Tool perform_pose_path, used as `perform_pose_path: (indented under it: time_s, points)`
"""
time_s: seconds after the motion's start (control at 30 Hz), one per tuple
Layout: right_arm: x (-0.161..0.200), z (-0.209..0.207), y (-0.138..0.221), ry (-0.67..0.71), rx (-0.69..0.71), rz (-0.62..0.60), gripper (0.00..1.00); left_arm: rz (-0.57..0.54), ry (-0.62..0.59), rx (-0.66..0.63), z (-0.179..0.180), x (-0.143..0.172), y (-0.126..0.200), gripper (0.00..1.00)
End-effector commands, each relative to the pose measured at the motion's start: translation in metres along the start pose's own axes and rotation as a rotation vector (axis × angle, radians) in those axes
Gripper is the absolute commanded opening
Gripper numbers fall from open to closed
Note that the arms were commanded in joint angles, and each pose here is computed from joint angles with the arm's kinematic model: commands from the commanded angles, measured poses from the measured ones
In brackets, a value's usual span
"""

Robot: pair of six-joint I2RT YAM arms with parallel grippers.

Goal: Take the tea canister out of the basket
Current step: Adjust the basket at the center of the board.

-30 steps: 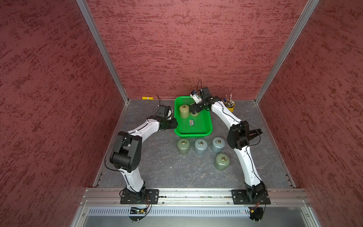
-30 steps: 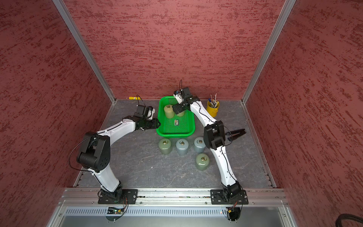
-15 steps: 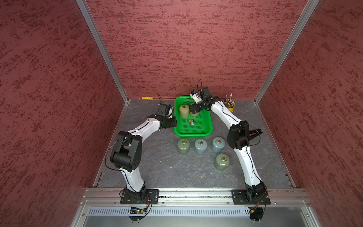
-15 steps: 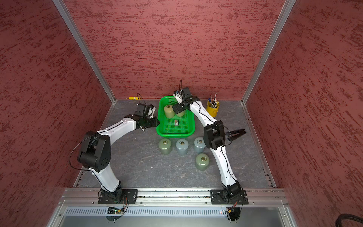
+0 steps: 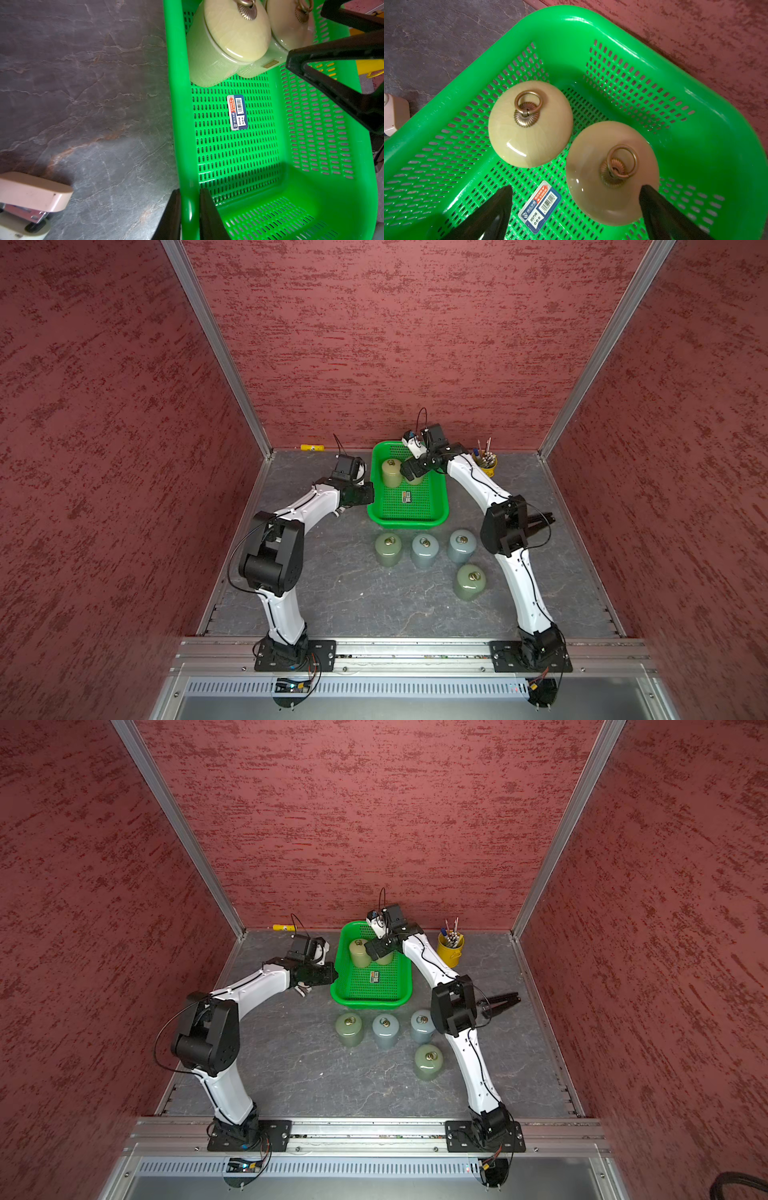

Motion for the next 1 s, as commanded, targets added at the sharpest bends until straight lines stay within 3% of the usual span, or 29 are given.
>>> perform_pose_path:
  time_s: [0.0, 0.27, 0.4, 0.47, 0.63, 0.8, 0.97]
  points:
    - [-0.005, -0.004, 0.004, 0.010, -0.010, -0.022, 0.99, -0.008, -0.038, -0.013, 0.003, -0.006, -0.007, 0.16]
    - [-0.005, -0.007, 0.005, 0.014, 0.005, -0.024, 0.99, -0.014, -0.044, -0.016, 0.005, -0.009, -0.007, 0.10]
    - [-0.006, -0.012, 0.008, 0.002, 0.017, -0.029, 0.99, -0.011, -0.040, -0.008, 0.004, -0.010, -0.007, 0.20]
    - [-0.007, -0.014, 0.011, -0.015, 0.012, -0.037, 0.99, -0.014, -0.032, -0.009, 0.004, -0.009, -0.006, 0.21]
    - [-0.008, -0.016, 0.020, -0.032, -0.001, -0.076, 0.99, -0.016, 0.009, -0.014, 0.006, -0.004, -0.008, 0.14]
    - [-0.006, -0.019, 0.021, -0.023, 0.007, -0.064, 0.99, -0.016, 0.036, -0.008, 0.006, -0.004, -0.011, 0.00]
    - [-0.007, -0.022, 0.017, -0.023, 0.010, -0.056, 0.99, -0.017, 0.055, -0.007, 0.006, -0.004, -0.011, 0.00]
Point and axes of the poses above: each gripper's point midway between its finger pads, its own y axis back along the fingers, its own z axis along the line the jaws close on, x = y × z, the point moved 6 cm from there along y, back along the fingers, and after that the axes turned 10 degrees about -y, right-handed, at the moved point
